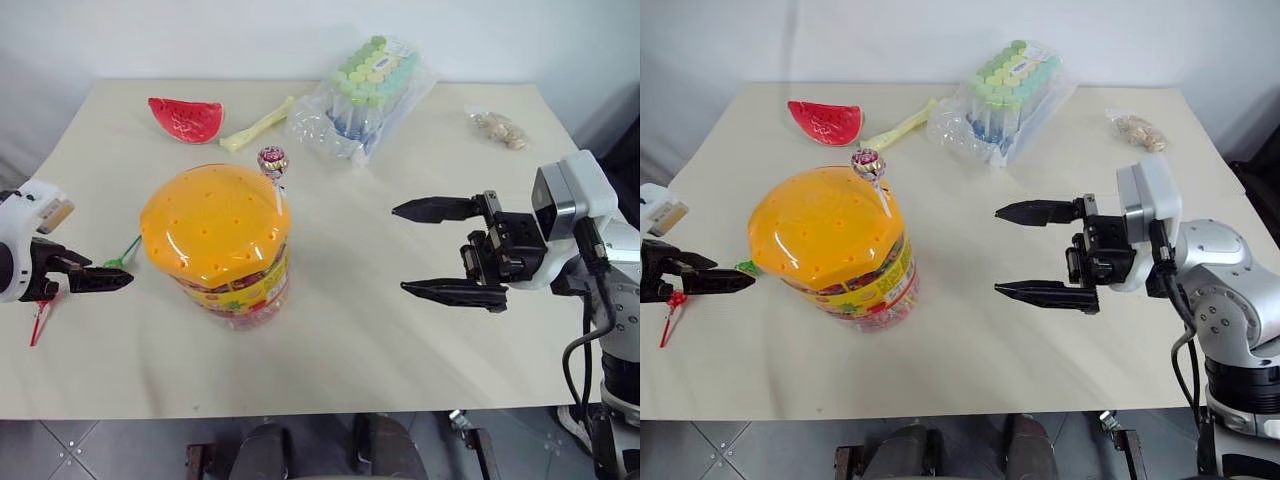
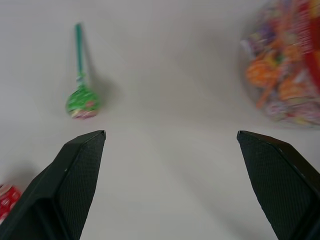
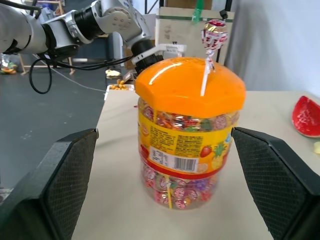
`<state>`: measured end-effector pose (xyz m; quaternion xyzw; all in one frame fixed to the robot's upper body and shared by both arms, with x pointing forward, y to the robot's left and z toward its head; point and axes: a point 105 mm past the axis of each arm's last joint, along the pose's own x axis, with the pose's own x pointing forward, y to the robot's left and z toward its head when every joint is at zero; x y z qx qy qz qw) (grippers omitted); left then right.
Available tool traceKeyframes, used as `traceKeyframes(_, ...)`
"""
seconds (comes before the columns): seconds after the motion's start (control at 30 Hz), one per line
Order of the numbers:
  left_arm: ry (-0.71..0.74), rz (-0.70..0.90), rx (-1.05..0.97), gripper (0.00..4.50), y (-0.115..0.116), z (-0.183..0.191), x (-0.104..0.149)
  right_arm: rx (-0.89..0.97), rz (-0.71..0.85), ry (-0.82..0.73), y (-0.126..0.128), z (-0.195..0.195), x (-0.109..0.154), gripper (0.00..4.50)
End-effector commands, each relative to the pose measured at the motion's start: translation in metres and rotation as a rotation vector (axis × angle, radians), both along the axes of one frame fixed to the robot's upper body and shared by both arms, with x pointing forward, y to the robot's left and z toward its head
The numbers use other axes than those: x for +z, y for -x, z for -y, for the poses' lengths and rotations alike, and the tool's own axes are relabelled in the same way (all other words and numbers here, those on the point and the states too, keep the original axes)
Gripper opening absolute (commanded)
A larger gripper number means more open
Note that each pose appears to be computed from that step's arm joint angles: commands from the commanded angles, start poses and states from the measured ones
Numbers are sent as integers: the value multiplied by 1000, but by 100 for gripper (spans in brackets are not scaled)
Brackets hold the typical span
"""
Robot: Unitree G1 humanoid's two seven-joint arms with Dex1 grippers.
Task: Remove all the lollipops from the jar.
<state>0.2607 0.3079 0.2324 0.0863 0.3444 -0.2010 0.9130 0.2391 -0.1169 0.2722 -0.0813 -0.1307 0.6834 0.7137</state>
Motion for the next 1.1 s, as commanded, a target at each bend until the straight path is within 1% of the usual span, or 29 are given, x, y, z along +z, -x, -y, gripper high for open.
traceKeyframes(0.03, 64, 267, -194, 447, 0, 14, 45, -69, 55, -45, -3, 7, 20, 450)
traceKeyframes(0.07, 84, 320, -238, 447, 1, 16, 50, -79, 49, -51, -4, 6, 21, 450)
traceKeyframes(0.13, 171, 526, -381, 447, 3, 26, 68, -93, 26, -46, -7, 0, 23, 450)
traceKeyframes(0.17, 202, 588, -437, 447, 6, 29, 73, -104, 18, -41, -9, -2, 24, 450)
traceKeyframes(0.23, 286, 677, -555, 447, 14, 32, 78, -74, 20, -58, -7, -11, 28, 450)
traceKeyframes(0.3, 358, 727, -665, 447, 21, 32, 78, -47, 12, -82, -8, -23, 33, 450)
traceKeyframes(0.37, 395, 732, -718, 447, 23, 32, 75, -39, 19, -104, -12, -35, 36, 450)
traceKeyframes(0.43, 425, 752, -788, 447, 25, 35, 73, -52, 4, -89, -21, -49, 35, 450)
traceKeyframes(0.5, 435, 767, -817, 447, 25, 37, 73, -47, -10, -83, -26, -60, 36, 450)
traceKeyframes(0.67, 458, 794, -924, 447, 34, 41, 73, 77, -21, -112, -17, -82, 41, 450)
traceKeyframes(0.8, 463, 803, -947, 447, 38, 41, 72, 120, -35, -99, -17, -93, 37, 450)
traceKeyframes(1.1, 467, 787, -955, 447, 42, 46, 69, 138, -43, -45, -31, -123, 29, 450)
